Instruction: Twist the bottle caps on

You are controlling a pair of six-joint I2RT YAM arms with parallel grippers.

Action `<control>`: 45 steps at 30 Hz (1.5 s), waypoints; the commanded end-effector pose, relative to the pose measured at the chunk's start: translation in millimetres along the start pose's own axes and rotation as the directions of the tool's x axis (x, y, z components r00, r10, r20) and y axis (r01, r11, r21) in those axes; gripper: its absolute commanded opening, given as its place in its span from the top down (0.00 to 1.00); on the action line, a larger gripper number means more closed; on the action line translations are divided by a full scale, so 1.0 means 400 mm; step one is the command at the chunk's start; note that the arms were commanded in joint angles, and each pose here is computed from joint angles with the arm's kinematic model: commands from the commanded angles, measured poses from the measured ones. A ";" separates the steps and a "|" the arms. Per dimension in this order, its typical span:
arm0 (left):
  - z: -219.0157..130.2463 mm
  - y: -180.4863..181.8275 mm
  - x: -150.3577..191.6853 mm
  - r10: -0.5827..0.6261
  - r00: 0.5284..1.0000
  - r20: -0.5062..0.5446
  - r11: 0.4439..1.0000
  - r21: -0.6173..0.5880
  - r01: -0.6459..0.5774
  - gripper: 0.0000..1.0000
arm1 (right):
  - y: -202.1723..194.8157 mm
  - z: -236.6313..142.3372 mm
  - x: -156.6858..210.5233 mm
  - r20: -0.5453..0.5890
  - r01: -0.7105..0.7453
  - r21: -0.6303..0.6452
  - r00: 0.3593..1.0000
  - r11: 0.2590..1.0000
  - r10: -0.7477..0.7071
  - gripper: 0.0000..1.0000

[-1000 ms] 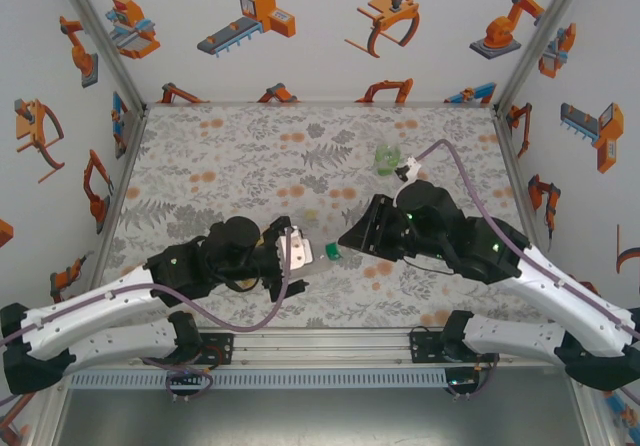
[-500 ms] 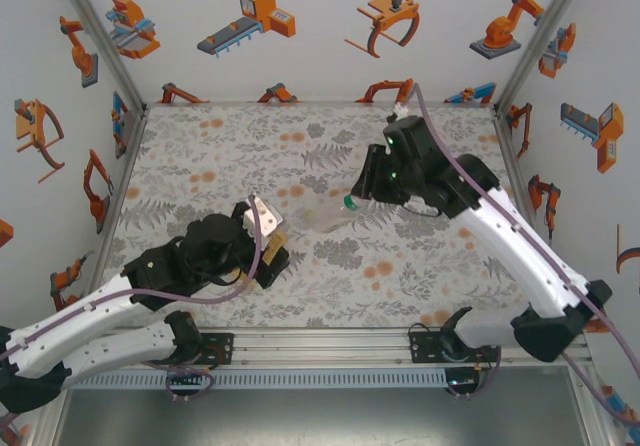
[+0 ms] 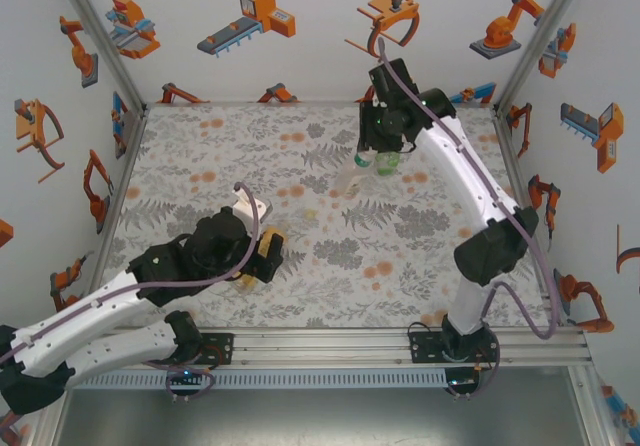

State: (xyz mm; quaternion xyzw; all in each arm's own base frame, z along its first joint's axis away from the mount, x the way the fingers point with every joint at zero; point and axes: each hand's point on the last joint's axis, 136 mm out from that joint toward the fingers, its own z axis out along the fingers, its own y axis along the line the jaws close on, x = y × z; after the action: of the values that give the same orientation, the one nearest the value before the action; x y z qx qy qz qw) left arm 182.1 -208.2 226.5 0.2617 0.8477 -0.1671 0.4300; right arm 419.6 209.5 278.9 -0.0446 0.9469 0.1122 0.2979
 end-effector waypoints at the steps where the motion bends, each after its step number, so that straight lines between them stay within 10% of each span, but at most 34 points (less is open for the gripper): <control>1: 0.017 0.014 0.039 -0.041 0.997 -0.063 0.999 -0.036 0.039 0.15 | -0.024 0.021 -0.025 -0.024 0.050 0.044 0.999 0.998 -0.049 0.84; 20: 0.010 0.012 0.116 -0.191 0.977 -0.090 0.981 0.002 0.192 0.19 | -0.041 0.193 -0.081 -0.064 0.102 0.107 0.993 0.989 -0.096 0.78; 45: -0.025 0.066 0.118 -0.171 0.980 -0.103 0.981 -0.105 0.160 0.16 | 0.005 0.077 -0.144 0.068 0.186 0.022 0.980 0.982 -0.188 0.09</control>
State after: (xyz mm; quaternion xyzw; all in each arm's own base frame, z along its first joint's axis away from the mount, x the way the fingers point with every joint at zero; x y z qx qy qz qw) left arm 164.4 -176.6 180.1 0.1909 0.8963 -0.1590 0.3672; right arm 494.0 223.4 244.6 -0.1121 0.9455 0.0609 0.2996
